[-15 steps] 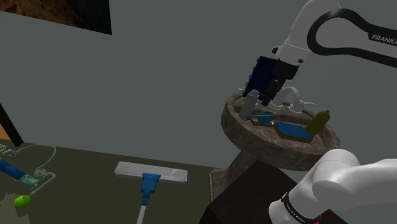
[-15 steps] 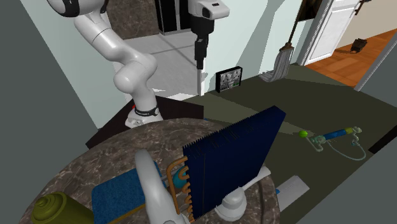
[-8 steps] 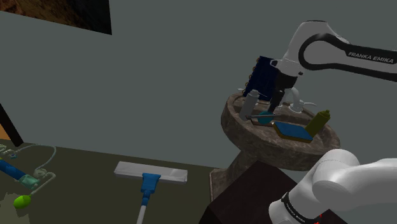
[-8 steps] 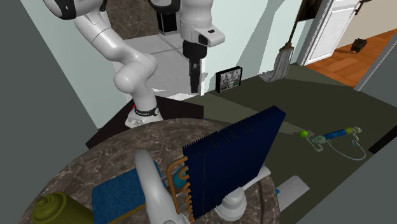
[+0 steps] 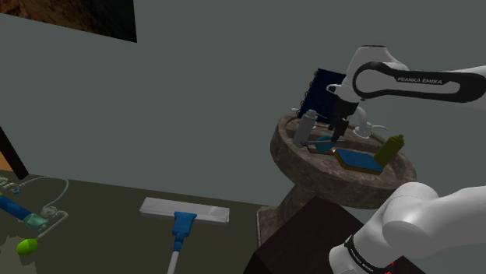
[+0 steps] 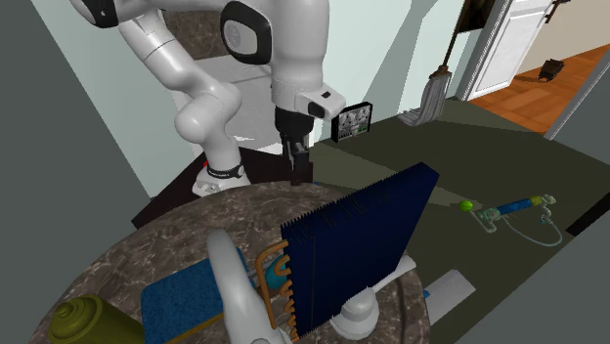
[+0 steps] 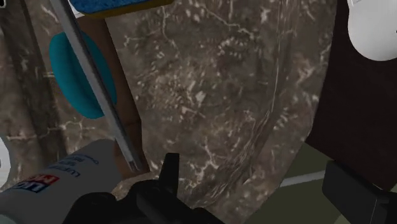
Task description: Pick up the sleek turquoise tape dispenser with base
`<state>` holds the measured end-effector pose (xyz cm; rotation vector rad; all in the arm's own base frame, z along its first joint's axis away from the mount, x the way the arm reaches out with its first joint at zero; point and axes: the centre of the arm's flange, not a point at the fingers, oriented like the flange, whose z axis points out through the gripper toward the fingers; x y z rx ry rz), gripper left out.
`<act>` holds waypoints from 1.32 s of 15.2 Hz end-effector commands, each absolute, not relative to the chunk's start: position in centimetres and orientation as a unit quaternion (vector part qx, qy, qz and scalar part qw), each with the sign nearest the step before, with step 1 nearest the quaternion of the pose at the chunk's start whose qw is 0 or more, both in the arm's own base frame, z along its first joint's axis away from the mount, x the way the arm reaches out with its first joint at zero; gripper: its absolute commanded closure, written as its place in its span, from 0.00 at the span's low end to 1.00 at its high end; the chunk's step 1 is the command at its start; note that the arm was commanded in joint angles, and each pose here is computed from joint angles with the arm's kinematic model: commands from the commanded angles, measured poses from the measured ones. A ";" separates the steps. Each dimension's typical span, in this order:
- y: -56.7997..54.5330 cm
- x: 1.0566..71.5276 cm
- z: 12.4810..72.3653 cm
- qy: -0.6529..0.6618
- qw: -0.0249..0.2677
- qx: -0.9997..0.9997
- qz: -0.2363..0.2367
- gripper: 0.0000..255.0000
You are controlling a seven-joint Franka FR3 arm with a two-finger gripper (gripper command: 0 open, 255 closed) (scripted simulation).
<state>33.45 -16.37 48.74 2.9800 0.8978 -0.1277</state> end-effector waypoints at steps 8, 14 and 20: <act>-25.3 37.3 42.7 0.408 0.033 0.910 -0.063 0.00; -28.4 39.3 39.5 0.451 0.040 0.889 -0.070 0.00; -28.4 39.3 36.6 0.451 0.040 0.889 -0.070 0.00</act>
